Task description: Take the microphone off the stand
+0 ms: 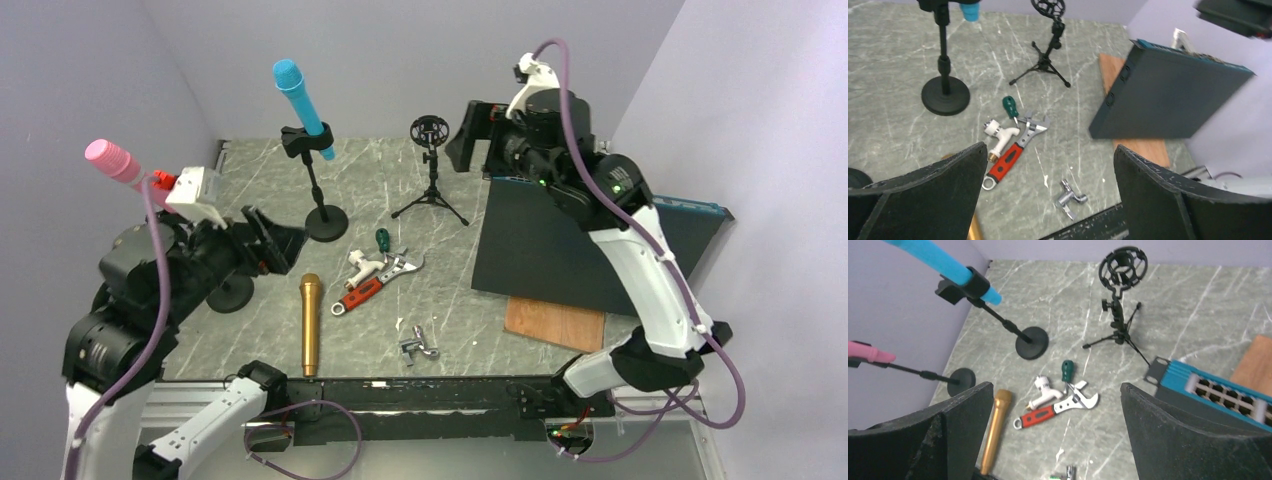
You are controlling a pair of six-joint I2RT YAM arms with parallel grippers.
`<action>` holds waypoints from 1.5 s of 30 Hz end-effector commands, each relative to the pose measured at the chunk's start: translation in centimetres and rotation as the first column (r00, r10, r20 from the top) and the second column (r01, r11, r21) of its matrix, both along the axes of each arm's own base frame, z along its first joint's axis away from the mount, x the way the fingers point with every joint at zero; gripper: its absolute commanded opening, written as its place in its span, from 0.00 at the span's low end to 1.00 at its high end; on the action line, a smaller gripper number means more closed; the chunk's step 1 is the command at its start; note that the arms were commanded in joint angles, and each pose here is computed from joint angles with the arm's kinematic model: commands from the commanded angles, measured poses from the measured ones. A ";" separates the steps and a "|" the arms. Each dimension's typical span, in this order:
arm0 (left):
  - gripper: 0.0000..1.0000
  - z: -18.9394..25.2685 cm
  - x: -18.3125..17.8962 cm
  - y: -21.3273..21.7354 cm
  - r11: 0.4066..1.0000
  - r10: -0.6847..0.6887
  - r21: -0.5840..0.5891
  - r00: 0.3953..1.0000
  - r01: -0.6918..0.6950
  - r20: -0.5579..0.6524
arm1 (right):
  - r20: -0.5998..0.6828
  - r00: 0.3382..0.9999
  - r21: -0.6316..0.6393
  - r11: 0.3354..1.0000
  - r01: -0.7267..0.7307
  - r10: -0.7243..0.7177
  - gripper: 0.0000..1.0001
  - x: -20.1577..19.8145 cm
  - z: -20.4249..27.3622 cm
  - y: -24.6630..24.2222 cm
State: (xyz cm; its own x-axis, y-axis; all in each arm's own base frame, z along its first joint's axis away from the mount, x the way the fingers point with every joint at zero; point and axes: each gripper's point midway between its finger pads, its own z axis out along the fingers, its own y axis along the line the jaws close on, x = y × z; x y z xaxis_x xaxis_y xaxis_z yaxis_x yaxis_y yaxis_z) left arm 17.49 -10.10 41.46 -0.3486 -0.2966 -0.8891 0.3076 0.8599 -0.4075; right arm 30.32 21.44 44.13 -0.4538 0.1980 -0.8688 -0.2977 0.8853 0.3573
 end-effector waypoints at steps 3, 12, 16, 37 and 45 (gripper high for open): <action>0.98 -0.6 -4.3 -0.6 0.991 -0.135 -0.015 0.991 0.135 -0.013 | 0.170 0.985 0.066 0.998 0.019 -0.030 1.00 3.2 2.9 4.5; 0.95 0.7 -4.2 -0.4 0.993 -0.099 -0.065 0.994 0.096 -0.037 | 0.269 0.961 0.051 0.995 -0.080 0.063 1.00 9.1 1.2 12.7; 0.97 0.2 -4.0 0.3 0.998 -0.061 -0.038 0.996 0.058 -0.067 | 0.352 0.928 0.100 0.981 -0.165 0.120 1.00 10.7 1.6 16.5; 0.97 -0.6 -6.5 5.9 0.986 0.165 0.031 0.983 -0.163 -0.078 | 0.581 0.808 0.082 0.981 -0.177 0.097 1.00 13.2 -0.6 27.8; 0.96 2.0 -7.3 8.1 0.970 0.232 0.071 0.973 -0.232 0.005 | 0.657 0.753 0.075 0.997 -0.008 -0.043 1.00 14.9 0.0 28.3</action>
